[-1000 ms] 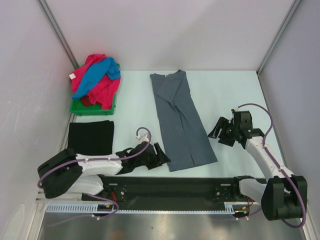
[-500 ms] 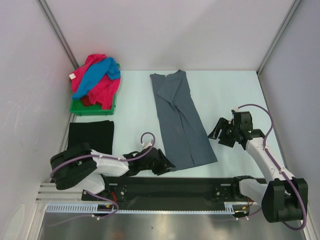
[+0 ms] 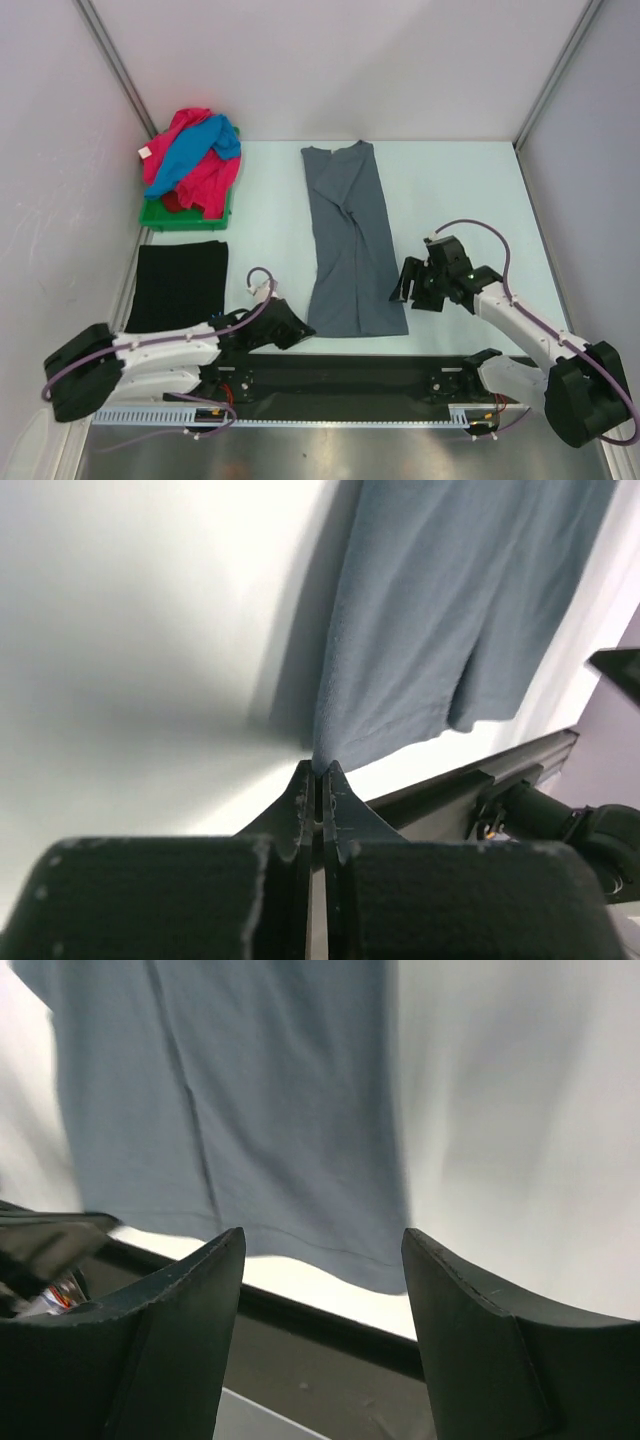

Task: Fold and stack the t-shirts
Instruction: Fold the tshirt

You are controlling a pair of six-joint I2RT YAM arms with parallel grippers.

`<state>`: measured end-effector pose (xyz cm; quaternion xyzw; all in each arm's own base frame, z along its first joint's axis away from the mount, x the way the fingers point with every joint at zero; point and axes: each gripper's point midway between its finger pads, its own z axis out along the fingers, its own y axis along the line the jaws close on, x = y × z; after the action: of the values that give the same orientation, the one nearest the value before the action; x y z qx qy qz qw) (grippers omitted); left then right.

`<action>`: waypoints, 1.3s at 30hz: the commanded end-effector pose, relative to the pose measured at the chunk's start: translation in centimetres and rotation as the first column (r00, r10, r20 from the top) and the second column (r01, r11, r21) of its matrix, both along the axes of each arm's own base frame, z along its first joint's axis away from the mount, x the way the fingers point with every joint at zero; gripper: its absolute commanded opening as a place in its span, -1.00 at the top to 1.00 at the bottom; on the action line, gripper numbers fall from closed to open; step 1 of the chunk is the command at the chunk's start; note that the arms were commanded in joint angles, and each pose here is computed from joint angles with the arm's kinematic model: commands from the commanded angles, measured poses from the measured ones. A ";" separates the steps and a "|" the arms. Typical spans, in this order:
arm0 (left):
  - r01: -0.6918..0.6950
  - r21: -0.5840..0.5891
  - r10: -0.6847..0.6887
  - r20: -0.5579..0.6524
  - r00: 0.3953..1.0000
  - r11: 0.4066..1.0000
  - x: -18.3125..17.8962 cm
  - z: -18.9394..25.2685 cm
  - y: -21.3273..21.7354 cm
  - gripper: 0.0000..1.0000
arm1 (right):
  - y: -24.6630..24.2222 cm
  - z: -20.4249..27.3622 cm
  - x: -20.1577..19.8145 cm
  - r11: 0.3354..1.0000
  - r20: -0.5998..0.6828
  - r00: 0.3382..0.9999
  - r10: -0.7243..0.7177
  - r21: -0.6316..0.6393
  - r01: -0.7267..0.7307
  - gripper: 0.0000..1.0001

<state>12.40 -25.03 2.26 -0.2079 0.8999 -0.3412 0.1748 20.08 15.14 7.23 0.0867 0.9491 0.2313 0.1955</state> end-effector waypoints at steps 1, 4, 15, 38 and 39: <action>-0.017 0.164 0.007 0.066 0.998 0.986 -0.2 -1.1 4.6 0.99 | 0.8 -0.7 -1.0 1.000 -0.022 1.000 -0.004 0.012 0.004 -0.39; 0.002 0.168 -0.013 0.069 0.998 0.986 -1.0 -1.7 5.6 0.99 | 1.3 -1.1 -2.8 0.999 -0.037 0.999 0.035 0.036 -0.034 -0.36; 0.123 0.074 -0.125 0.027 0.992 0.990 -2.6 -1.8 2.1 0.99 | 1.5 -4.1 -7.0 0.995 -0.154 0.986 0.059 0.086 -0.047 -0.13; 0.128 0.035 -0.130 0.062 0.990 0.991 -2.9 -0.6 2.5 0.99 | 1.6 -3.9 -8.1 0.998 -0.119 0.993 -0.003 0.055 0.009 1.00; 0.130 0.044 -0.132 0.055 0.990 0.991 -2.9 -0.8 2.4 0.99 | 1.5 -3.0 -7.7 0.997 -0.081 0.997 -0.015 0.073 0.021 1.00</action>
<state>9.86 -22.19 1.25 -0.1613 0.9045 -0.3478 0.1866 12.16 17.51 2.99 0.0868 0.9496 0.2698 0.1335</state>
